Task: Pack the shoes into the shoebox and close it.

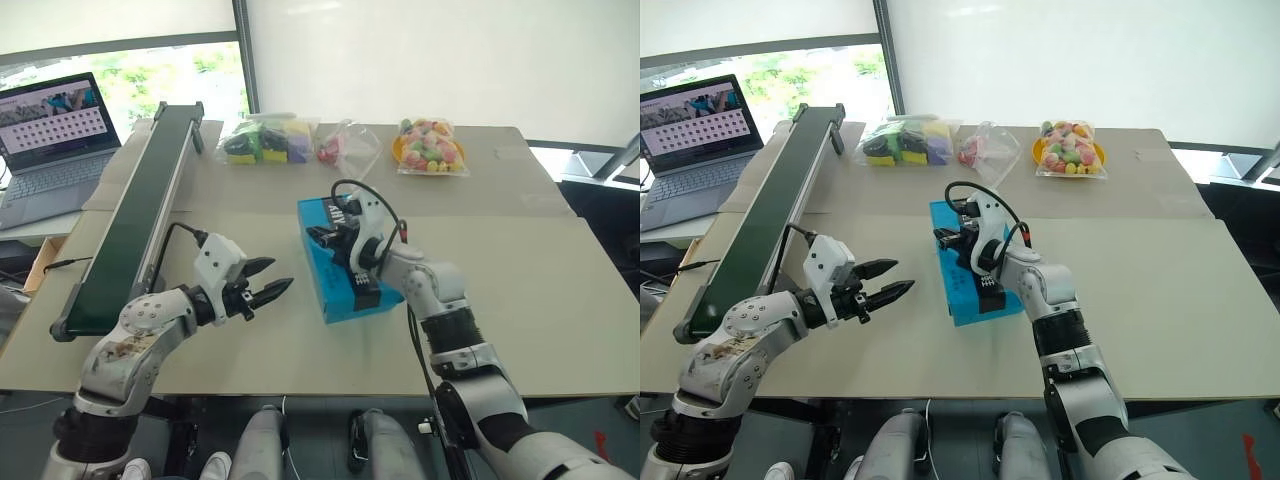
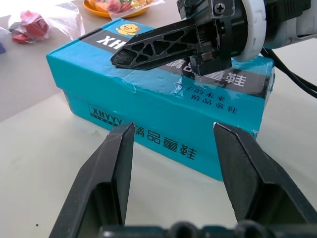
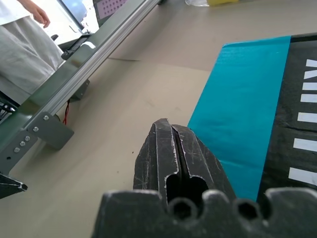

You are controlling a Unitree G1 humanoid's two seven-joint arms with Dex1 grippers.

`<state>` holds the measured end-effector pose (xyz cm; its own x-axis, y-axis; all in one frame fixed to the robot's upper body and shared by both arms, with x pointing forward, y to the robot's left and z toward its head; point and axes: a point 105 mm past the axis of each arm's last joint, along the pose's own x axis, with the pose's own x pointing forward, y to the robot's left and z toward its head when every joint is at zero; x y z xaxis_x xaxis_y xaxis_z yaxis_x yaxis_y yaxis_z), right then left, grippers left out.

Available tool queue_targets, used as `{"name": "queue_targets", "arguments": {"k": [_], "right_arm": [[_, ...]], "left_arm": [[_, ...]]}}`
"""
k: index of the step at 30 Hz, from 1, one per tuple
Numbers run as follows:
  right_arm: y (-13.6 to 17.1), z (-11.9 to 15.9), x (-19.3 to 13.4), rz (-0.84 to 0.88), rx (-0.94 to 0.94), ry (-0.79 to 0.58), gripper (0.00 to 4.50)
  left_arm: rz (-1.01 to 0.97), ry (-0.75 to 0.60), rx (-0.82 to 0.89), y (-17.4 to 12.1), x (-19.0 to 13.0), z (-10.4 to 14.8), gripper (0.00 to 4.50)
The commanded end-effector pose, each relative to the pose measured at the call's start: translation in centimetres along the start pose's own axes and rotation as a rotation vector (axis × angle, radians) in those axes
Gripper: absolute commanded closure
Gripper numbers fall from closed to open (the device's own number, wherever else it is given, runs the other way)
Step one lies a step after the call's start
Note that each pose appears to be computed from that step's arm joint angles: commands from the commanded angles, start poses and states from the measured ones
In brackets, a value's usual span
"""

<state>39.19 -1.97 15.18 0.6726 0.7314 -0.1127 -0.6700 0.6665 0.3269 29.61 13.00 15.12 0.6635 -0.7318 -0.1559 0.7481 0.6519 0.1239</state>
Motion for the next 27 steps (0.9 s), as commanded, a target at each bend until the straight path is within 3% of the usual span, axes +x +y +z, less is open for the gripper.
{"name": "queue_targets", "arguments": {"k": [1,8,13,17,21,27], "right_arm": [[-1.1,-1.6,-0.5,-0.055,0.01,0.046,4.48],[-1.5,-1.2,-0.9,-0.085,-0.043,0.038,4.48],[-0.3,3.4,-2.4,-0.053,-0.098,-0.079,4.48],[-0.5,7.7,-5.4,-0.064,-0.112,-0.19,4.48],[-3.9,10.2,-8.7,-0.222,-0.14,-0.239,4.48],[-11.6,8.1,-12.2,-0.574,-0.246,-0.117,4.48]], "left_arm": [[-0.017,-0.039,0.047,-0.3,0.4,1.1,1.83],[0.031,-0.067,0.009,0.2,0.7,1.0,1.83],[0.093,-0.136,-0.036,1.2,0.6,2.2,1.83],[0.149,-0.162,-0.05,1.9,0.0,2.6,1.83],[0.376,-0.23,-0.117,5.7,-1.7,3.2,1.83],[0.62,-0.251,-0.177,8.9,-4.1,2.0,1.83]]}}
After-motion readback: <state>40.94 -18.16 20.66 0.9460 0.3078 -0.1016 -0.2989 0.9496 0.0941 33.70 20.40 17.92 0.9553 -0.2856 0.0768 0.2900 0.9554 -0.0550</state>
